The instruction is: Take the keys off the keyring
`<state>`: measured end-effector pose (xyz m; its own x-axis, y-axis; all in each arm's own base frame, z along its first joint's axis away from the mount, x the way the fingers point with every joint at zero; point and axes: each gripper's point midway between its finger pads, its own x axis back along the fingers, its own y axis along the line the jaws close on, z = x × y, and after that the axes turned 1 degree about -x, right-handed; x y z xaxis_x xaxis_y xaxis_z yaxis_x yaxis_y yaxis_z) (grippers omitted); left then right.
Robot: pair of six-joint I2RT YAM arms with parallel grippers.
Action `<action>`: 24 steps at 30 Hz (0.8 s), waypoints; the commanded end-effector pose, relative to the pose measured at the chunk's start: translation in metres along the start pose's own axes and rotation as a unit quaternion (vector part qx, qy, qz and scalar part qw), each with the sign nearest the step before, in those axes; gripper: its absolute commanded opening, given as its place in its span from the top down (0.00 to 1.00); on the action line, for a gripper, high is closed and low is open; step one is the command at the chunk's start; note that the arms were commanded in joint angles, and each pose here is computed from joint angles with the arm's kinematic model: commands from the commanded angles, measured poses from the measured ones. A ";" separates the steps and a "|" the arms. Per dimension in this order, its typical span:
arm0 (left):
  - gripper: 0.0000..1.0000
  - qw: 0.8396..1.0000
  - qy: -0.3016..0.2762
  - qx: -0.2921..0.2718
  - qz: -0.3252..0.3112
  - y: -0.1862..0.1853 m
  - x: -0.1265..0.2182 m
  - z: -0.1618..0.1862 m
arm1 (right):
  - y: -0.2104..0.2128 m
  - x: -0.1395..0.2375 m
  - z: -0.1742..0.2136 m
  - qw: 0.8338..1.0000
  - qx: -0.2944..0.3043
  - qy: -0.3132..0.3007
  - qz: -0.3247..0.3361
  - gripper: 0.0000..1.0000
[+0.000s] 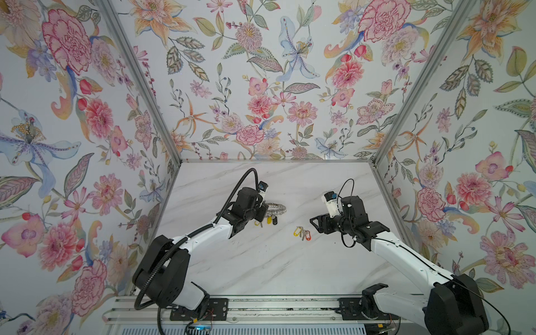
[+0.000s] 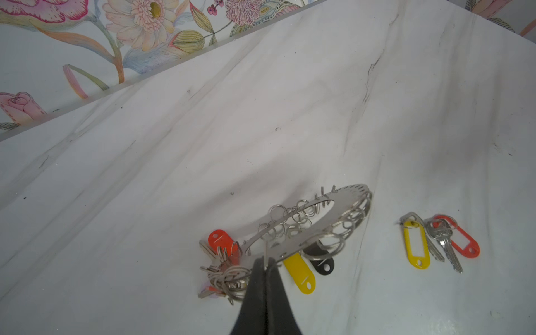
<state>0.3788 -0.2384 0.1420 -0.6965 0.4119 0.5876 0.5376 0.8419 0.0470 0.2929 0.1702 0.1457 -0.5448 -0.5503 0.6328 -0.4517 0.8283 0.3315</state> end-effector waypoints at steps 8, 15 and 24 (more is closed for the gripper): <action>1.00 0.998 0.052 0.019 -0.011 0.025 -0.065 -0.003 | -0.004 0.020 -0.003 1.000 -0.014 -0.012 -0.021 0.28; 1.00 0.996 0.085 0.031 0.016 0.013 -0.067 0.042 | -0.006 0.018 0.000 0.999 -0.015 -0.012 -0.028 0.28; 1.00 0.993 0.105 0.044 0.023 0.008 -0.061 0.079 | -0.001 0.015 -0.004 0.999 -0.013 -0.017 -0.046 0.27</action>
<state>0.3870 -0.2280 0.0325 -0.5322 0.3533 0.7694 0.5225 0.8521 -0.0299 0.2878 0.1580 0.1574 -0.5328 -0.6063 0.5903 -0.4572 0.7933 0.4021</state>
